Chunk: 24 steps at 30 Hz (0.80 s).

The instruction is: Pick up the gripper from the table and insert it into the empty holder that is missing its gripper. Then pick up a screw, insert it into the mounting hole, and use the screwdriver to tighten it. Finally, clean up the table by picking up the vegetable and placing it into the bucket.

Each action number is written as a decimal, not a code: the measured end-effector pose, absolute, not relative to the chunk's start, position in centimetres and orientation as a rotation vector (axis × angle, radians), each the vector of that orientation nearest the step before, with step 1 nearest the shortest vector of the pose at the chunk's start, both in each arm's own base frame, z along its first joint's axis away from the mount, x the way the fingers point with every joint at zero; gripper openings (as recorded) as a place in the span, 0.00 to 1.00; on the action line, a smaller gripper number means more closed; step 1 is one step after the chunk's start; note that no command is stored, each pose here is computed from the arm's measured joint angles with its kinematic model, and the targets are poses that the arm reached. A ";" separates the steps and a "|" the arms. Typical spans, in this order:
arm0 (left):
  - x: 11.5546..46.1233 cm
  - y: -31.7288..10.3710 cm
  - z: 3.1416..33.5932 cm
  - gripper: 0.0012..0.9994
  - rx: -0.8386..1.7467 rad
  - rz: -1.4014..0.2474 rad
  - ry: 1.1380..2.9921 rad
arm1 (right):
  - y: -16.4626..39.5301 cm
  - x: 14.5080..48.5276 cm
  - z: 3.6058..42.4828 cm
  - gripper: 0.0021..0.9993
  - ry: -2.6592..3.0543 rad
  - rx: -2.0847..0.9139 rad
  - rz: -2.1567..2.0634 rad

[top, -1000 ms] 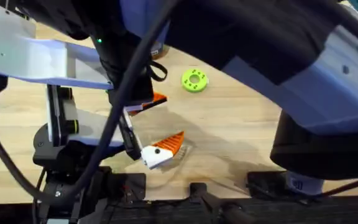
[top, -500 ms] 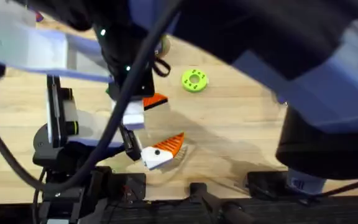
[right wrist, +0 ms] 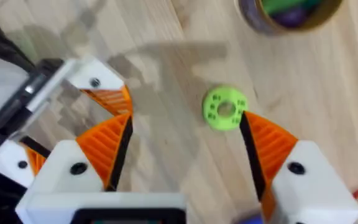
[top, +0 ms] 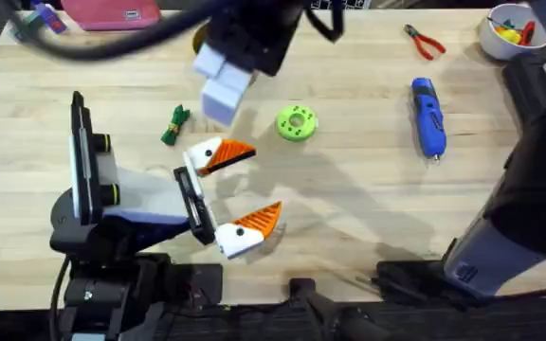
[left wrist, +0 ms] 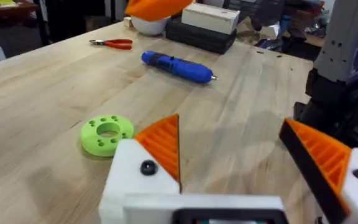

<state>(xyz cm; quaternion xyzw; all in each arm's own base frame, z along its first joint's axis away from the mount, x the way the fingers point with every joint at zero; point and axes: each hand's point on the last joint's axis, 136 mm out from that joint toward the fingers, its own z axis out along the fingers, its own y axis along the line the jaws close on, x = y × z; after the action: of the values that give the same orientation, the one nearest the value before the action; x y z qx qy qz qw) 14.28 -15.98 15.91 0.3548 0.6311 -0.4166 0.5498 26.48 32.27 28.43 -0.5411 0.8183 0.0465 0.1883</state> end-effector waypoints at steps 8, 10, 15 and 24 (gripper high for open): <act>14.3 -16.0 15.9 0.99 0.840 -0.986 1.494 | 30.0 27.2 28.2 0.99 2.410 -1.404 0.123; 14.3 -16.0 15.9 0.99 0.840 -0.986 1.494 | 29.3 27.0 27.9 0.99 2.418 -1.381 0.126; 14.3 -16.0 15.9 0.99 0.840 -0.986 1.494 | 27.0 26.5 26.3 0.99 2.452 -1.248 0.155; 14.3 -16.0 15.9 0.99 0.840 -0.986 1.494 | 13.4 25.3 23.0 0.99 2.640 -0.540 0.158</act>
<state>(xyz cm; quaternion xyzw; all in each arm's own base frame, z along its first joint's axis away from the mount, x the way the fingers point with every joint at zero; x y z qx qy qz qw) 14.28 -15.98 15.91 0.3548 0.6311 -0.4166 0.5498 25.33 13.45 23.03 -0.1953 0.9542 0.0572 0.2193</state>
